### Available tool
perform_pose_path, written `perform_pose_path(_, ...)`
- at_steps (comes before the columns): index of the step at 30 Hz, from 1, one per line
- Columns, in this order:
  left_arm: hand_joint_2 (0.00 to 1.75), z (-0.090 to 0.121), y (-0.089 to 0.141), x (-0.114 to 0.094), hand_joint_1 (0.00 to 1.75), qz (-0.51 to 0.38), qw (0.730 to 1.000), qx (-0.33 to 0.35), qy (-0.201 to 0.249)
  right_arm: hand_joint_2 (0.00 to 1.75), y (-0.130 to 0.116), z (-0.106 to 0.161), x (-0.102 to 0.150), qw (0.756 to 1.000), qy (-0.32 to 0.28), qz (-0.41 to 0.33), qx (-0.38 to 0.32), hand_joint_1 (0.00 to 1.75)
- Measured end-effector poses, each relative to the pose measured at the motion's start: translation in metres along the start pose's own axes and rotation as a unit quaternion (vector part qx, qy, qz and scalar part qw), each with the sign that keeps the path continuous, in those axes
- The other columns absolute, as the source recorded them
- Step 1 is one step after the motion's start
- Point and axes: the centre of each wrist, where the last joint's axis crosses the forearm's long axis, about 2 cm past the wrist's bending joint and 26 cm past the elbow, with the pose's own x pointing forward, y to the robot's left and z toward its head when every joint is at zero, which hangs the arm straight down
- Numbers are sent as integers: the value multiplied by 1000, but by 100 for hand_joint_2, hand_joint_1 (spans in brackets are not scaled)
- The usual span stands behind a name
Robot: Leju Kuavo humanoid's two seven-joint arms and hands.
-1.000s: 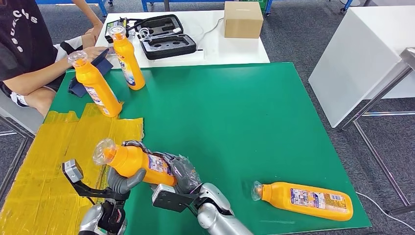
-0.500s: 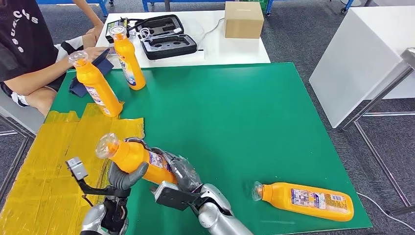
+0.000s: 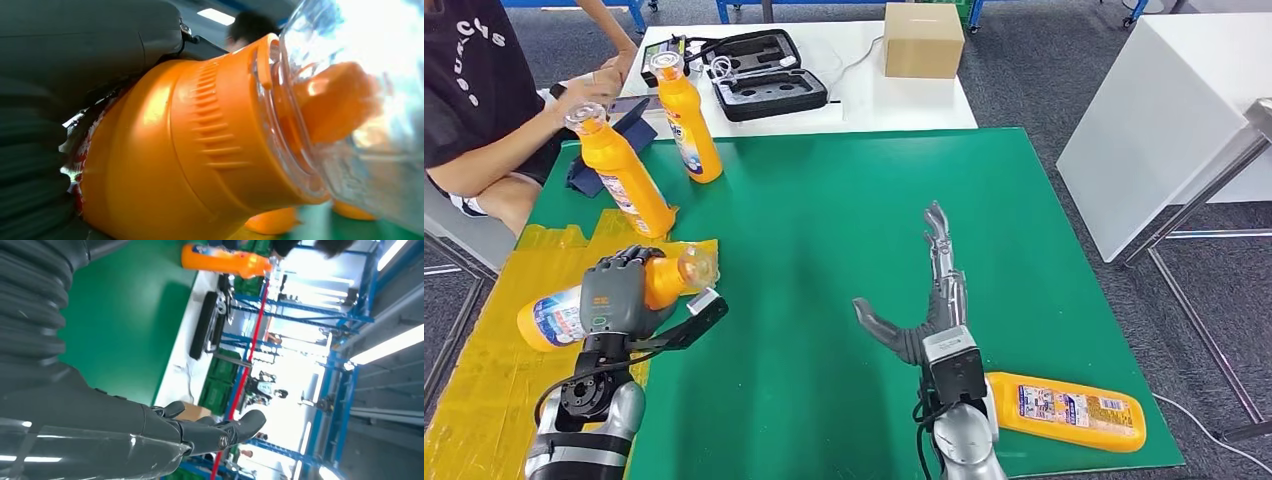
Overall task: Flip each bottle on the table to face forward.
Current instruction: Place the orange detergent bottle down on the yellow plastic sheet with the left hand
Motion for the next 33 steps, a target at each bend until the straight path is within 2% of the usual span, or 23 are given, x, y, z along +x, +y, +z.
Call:
perform_pose_path(2, 175, -2, -1, -4, 175, -15, 1000, -4, 22, 175, -7, 0, 2, 1000, -4, 12, -12, 0)
perform_pose_path(4, 175, -3, -2, -7, 175, -29, 999, -8, 22, 175, -12, 1, 2, 999, -4, 24, -22, 0)
perform_pose_path(16, 175, 2, -15, -8, 175, -43, 997, -60, -38, 175, -30, 4, 1, 998, -1, 53, -45, 0)
perform_pose_path(20, 175, 8, -24, -5, 58, -32, 995, -86, -46, 175, -32, 4, 0, 997, 0, 60, -42, 0)
perform_pose_path(23, 175, 12, -31, -2, 58, -23, 993, -104, -46, 175, -33, 5, 0, 997, 0, 65, -42, 0)
perform_pose_path(27, 175, 16, -35, 1, 0, -17, 992, -116, -41, 175, -34, 5, 0, 997, 1, 67, -43, 0)
perform_pose_path(33, 175, 17, -46, 1, 0, -20, 987, -157, -28, 175, -35, 5, -1, 997, 3, 70, -41, 0)
